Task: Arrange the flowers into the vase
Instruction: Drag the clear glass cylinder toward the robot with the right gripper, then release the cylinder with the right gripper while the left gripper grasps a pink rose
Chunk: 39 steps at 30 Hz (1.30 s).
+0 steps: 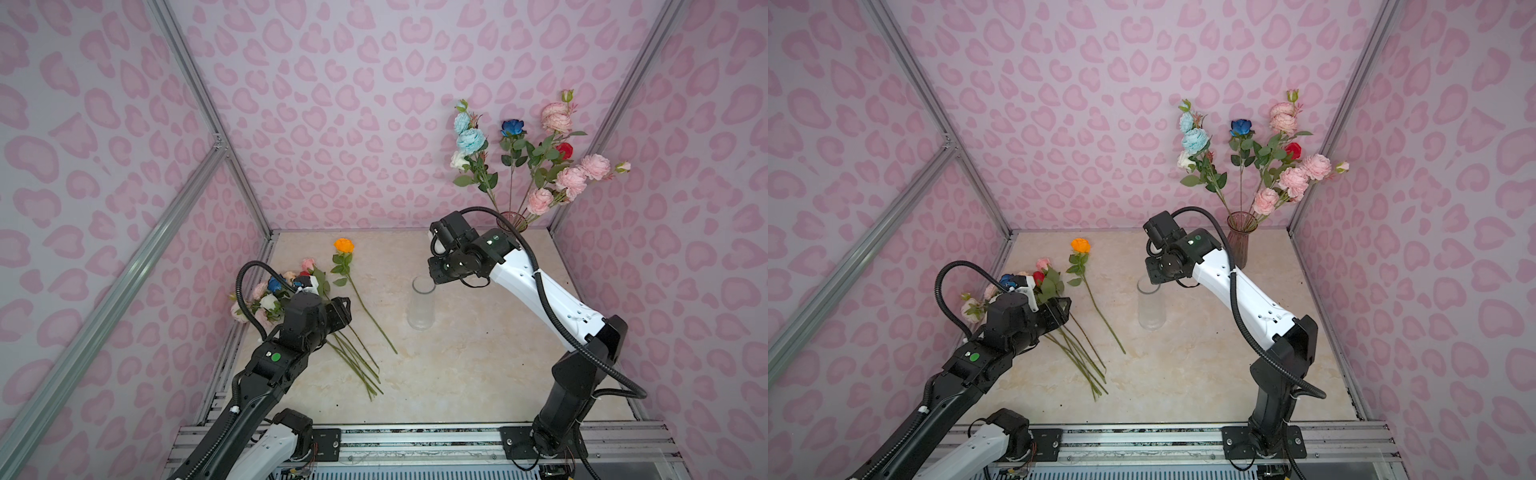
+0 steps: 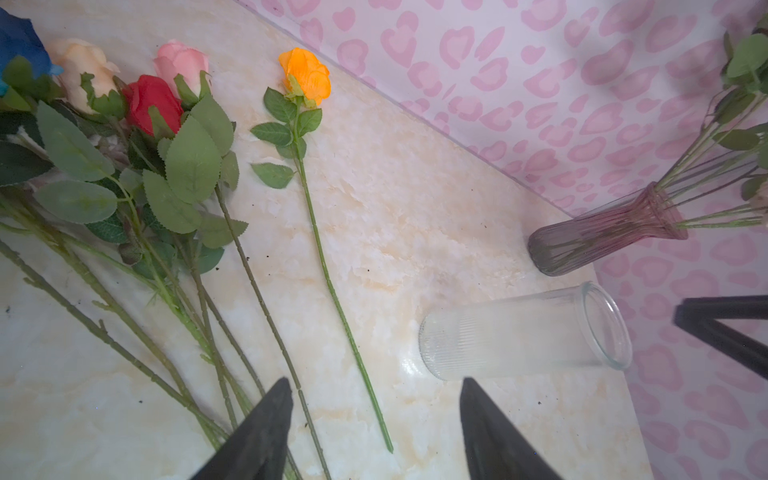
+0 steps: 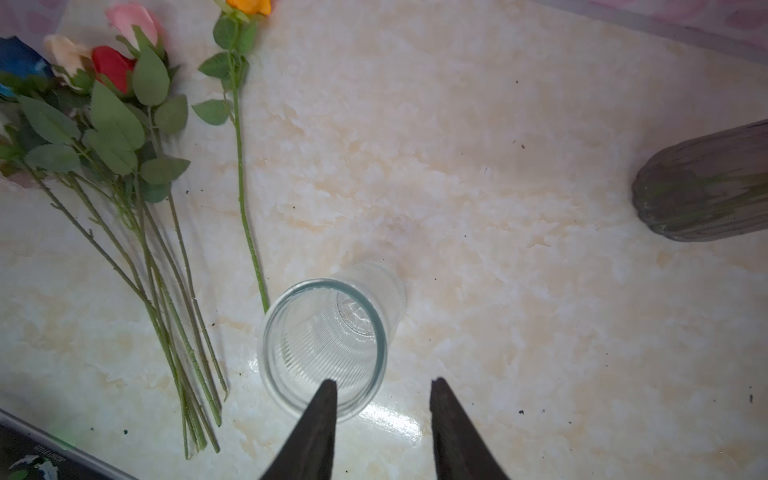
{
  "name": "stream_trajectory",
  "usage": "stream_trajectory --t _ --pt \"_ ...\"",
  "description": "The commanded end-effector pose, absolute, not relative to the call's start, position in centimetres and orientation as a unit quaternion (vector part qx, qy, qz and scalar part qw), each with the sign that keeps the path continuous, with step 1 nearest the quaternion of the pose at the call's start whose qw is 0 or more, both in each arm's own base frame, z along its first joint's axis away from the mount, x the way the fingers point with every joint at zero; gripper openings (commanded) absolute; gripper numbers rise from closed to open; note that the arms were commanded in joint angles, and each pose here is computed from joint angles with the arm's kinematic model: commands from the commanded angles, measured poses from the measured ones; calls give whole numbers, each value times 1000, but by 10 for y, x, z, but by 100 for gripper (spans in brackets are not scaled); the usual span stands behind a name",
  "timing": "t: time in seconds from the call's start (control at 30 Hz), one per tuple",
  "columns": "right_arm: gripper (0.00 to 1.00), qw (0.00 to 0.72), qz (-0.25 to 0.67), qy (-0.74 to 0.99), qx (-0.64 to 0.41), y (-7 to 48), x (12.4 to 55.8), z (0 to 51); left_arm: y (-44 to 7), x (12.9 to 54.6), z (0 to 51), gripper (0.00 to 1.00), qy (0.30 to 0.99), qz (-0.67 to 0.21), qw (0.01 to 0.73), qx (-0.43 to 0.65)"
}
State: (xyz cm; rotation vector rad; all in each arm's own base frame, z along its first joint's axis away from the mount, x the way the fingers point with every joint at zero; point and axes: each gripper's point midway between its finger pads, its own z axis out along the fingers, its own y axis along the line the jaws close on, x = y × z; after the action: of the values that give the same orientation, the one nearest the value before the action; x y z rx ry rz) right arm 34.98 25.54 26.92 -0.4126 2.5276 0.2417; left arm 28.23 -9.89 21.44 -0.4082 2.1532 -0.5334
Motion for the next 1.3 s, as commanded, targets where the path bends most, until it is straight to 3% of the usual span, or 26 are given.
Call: stream_trajectory --t 0.0,0.23,0.53,0.63,0.83,1.1,1.27 --pt "39 338 103 922 -158 260 345 303 -92 295 198 65 866 -186 419 -199" --pt "39 451 141 865 -170 253 298 333 -92 318 128 61 902 -141 322 -249" --pt "38 491 168 845 -124 204 259 308 -90 338 69 59 928 -83 257 -256" --pt "38 498 169 842 -123 197 255 305 -90 342 52 48 928 -75 245 -270" --pt "35 531 166 826 -91 174 249 311 -89 349 37 41 932 -57 243 -263" --pt "33 538 187 817 -85 168 244 317 -102 361 26 4 956 -33 213 -201" --pt "33 542 210 809 -84 169 239 323 -108 364 65 3 951 -24 255 -175"
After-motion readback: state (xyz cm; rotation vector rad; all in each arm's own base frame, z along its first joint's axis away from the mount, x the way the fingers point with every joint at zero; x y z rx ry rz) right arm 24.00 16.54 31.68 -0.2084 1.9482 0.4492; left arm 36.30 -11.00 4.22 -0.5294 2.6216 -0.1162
